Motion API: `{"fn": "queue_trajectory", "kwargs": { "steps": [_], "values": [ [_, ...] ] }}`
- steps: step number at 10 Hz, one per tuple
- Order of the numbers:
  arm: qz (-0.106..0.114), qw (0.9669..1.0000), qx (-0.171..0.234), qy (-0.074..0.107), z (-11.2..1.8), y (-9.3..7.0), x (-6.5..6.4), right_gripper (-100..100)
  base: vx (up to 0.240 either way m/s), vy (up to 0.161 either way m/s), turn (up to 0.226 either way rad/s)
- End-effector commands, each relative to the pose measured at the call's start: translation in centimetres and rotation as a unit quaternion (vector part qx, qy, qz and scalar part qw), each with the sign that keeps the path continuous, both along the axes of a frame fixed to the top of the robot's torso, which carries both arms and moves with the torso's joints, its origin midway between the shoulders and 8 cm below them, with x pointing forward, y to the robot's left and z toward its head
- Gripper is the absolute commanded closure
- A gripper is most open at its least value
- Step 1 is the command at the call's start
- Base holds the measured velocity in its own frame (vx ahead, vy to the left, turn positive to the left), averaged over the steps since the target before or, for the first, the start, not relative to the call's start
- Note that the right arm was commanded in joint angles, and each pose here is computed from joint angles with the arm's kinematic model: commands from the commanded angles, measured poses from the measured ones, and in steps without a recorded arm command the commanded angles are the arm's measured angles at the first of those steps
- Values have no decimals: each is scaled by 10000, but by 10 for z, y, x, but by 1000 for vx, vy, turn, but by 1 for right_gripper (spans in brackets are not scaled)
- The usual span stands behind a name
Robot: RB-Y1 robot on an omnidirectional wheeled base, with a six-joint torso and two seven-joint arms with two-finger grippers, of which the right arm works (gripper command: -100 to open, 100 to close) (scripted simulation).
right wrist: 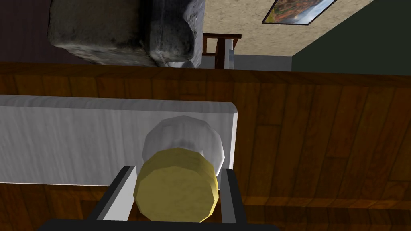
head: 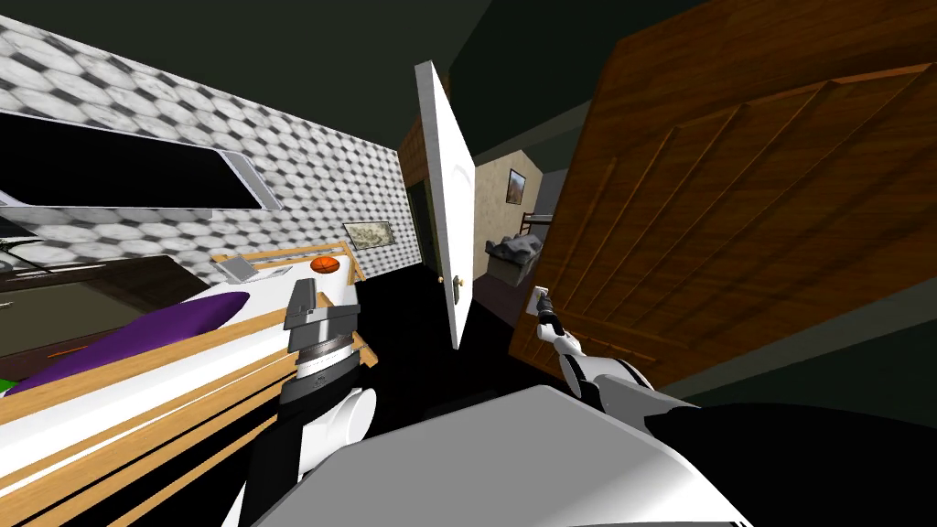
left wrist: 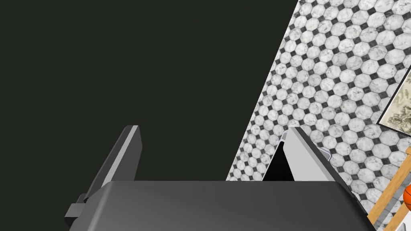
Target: Pull the door open
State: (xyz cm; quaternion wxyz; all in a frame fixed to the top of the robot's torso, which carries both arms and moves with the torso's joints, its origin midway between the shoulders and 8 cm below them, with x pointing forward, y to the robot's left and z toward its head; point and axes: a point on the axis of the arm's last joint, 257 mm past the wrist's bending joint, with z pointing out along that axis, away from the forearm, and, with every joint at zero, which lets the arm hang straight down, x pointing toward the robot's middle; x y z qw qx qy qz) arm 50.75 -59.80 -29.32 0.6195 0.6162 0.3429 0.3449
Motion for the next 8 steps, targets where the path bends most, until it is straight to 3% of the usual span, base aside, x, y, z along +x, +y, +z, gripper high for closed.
{"fn": "queue_trajectory", "kwargs": {
  "steps": [1, 8],
  "values": [
    [0, 10000, 0, 0, 0, 0, 0, 100, -108, 12, 19],
    [545, 9985, 13, 28, -3, 49, 28, 100, -208, -33, 55]
  ]
}}
